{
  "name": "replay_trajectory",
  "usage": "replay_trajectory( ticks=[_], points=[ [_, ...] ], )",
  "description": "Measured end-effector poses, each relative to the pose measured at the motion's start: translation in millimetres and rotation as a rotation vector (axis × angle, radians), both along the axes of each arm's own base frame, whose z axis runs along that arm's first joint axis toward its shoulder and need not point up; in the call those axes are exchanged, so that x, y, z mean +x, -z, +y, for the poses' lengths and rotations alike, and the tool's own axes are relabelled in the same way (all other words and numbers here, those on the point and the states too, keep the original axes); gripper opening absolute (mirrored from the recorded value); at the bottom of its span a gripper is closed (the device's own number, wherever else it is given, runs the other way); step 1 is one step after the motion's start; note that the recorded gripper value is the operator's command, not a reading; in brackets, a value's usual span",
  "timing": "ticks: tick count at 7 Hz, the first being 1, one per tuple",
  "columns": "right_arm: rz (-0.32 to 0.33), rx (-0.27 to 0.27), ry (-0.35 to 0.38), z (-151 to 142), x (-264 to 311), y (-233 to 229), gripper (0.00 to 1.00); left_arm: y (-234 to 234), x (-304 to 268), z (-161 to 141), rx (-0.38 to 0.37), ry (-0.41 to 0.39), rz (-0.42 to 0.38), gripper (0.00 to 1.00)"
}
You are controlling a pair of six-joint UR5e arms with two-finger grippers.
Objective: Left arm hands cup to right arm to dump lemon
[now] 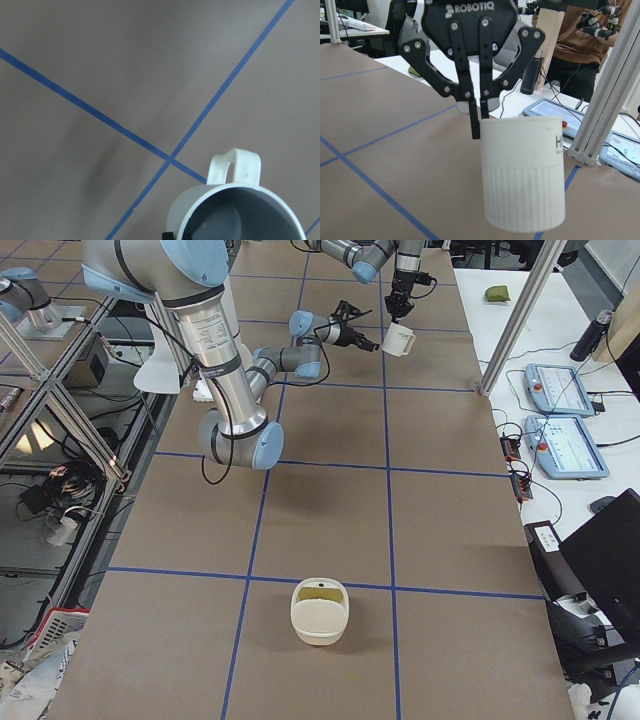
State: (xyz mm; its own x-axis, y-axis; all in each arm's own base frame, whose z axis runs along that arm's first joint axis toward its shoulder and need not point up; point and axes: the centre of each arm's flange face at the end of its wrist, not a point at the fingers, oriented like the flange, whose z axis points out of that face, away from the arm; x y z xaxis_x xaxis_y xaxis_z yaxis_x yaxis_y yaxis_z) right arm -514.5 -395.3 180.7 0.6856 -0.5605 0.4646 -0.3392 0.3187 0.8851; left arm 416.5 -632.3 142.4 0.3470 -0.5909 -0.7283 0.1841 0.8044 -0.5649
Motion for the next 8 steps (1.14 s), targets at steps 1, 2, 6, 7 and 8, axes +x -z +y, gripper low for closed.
replay_trajectory(
  ticks=[1,2,6,7,8],
  points=[
    [0.003,-0.004,0.011,3,19,6,0.98,-1,0,-1,0.005,0.008,-0.007,0.0],
    [0.055,-0.033,0.0,-5,32,9,0.98,-3,-1,-2,0.013,0.019,-0.014,0.0],
    [0.176,-0.28,0.07,-100,109,-21,0.95,-8,-5,3,0.054,0.051,-0.033,0.0],
    [0.212,-0.349,0.083,-119,128,-34,0.93,-17,-9,11,0.094,0.044,-0.037,0.0],
    [0.248,-0.429,0.099,-138,149,-49,0.98,-31,-17,21,0.142,0.026,-0.041,0.0]
  ],
)
